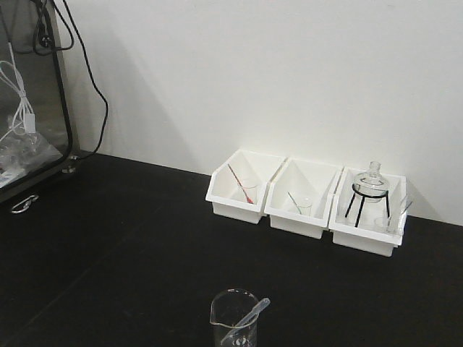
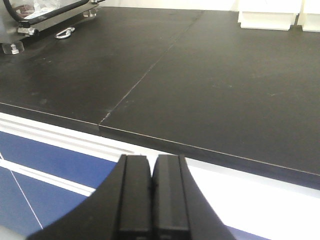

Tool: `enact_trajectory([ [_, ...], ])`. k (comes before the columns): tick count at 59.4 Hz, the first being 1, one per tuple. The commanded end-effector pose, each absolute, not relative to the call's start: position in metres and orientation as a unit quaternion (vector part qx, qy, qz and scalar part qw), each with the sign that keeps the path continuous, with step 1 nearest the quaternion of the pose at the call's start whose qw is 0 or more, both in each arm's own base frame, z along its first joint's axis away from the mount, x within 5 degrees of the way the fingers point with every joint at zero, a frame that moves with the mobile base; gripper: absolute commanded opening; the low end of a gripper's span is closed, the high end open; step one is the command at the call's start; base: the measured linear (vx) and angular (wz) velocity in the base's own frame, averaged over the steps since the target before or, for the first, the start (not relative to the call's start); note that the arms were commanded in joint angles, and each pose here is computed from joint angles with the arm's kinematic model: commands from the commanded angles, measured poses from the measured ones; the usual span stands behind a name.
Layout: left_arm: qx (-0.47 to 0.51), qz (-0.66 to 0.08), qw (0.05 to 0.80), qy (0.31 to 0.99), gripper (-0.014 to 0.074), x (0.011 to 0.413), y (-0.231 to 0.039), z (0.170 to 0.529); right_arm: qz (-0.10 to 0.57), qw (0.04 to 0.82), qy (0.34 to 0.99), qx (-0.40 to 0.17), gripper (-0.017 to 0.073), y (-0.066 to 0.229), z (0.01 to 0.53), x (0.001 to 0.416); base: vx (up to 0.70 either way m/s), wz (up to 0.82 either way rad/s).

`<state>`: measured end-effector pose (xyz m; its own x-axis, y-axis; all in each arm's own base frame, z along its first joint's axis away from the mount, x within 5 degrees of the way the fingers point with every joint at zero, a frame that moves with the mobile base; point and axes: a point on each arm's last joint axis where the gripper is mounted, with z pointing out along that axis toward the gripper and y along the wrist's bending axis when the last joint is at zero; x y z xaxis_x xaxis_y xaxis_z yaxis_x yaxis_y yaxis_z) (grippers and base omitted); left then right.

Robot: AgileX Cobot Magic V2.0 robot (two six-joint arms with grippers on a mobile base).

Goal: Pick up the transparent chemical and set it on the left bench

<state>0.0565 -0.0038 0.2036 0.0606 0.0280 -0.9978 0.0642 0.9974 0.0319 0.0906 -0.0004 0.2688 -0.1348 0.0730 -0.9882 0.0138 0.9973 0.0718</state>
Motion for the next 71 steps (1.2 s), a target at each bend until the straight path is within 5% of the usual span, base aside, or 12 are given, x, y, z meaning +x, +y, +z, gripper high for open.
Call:
enact_trajectory([
  [1,0.029,-0.016,0.755,0.655,-0.0003,0.055,-0.004,0.206,0.007,0.689,0.725,0.005,-0.001,0.0,0.257,0.082,0.0,0.0],
  [14,0.029,-0.016,0.755,0.655,-0.0003,0.055,-0.004,0.206,0.028,0.709,0.705,-0.013,-0.0008,0.003,0.196,0.055,0.0,0.0],
  [71,0.029,-0.016,0.755,0.655,-0.0003,0.055,-0.004,0.206,0.033,0.706,0.707,-0.016,-0.0008,0.004,0.195,0.057,0.0,0.0],
])
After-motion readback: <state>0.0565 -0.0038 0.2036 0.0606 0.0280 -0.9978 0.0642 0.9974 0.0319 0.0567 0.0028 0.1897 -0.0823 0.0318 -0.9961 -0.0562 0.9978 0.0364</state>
